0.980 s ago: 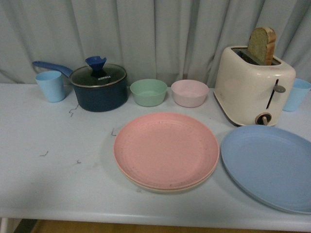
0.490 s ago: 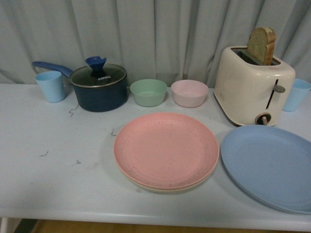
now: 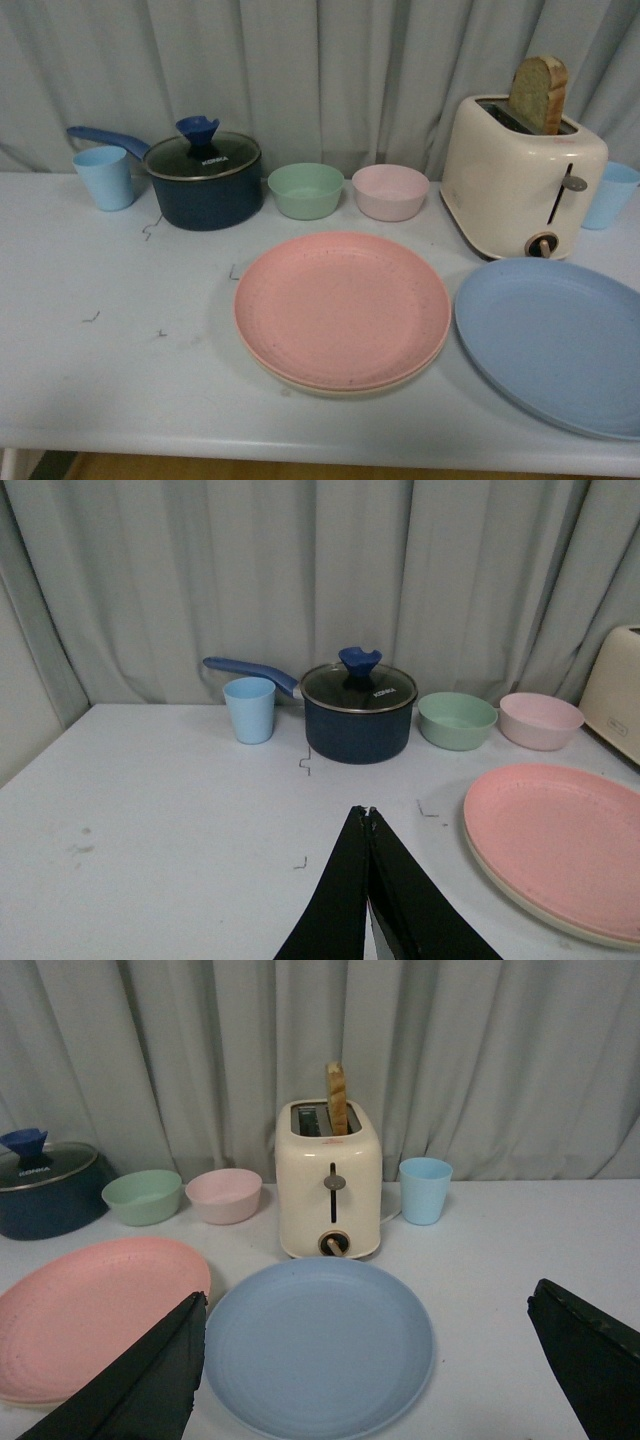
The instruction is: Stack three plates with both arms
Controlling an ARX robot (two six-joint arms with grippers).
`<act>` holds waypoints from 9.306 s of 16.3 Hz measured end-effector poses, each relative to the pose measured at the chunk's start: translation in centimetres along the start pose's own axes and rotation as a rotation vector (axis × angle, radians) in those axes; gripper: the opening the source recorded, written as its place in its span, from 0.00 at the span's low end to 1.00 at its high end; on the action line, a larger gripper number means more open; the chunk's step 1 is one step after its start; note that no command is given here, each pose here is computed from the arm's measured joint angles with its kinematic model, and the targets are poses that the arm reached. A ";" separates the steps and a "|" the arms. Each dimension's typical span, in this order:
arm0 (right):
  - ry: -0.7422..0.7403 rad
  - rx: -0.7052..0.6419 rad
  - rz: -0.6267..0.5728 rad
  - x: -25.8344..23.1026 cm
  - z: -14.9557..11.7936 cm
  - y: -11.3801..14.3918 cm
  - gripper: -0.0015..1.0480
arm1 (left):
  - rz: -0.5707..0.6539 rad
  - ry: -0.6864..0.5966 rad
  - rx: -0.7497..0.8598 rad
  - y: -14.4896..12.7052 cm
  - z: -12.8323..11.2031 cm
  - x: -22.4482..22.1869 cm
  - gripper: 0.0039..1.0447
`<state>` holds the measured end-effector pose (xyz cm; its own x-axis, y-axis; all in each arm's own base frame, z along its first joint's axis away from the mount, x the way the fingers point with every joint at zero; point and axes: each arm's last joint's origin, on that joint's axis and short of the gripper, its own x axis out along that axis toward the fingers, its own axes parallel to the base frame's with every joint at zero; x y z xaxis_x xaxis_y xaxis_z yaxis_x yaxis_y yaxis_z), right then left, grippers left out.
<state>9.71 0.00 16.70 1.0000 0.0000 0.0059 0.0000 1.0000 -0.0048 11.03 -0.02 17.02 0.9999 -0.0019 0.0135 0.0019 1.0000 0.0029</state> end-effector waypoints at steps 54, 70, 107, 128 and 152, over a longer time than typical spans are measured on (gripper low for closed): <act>1.077 0.110 -0.075 29.1 -10.2 -9.8 0.15 | 0.000 0.010 -0.002 0.0 -0.3 -1.3 0.94; 0.759 0.211 0.239 24.4 3.6 -0.8 0.03 | 0.000 0.010 -0.002 0.0 -0.3 -1.3 0.94; -0.002 0.042 -0.005 21.6 -0.2 3.0 0.39 | 0.002 0.010 -0.002 0.0 -0.3 -1.3 0.94; 0.008 0.011 -0.003 4.0 -0.1 0.0 0.02 | 0.002 0.010 -0.002 0.0 -0.3 -1.3 0.94; 0.006 0.011 -0.001 0.0 -0.1 0.0 0.02 | 0.002 0.010 -0.002 0.0 -0.3 -1.3 0.94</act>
<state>9.73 0.00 16.64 1.0000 -0.0008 -0.0002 0.0008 1.0000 0.0059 9.73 0.00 16.68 1.0000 0.0004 0.0036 -0.0004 1.0000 0.0010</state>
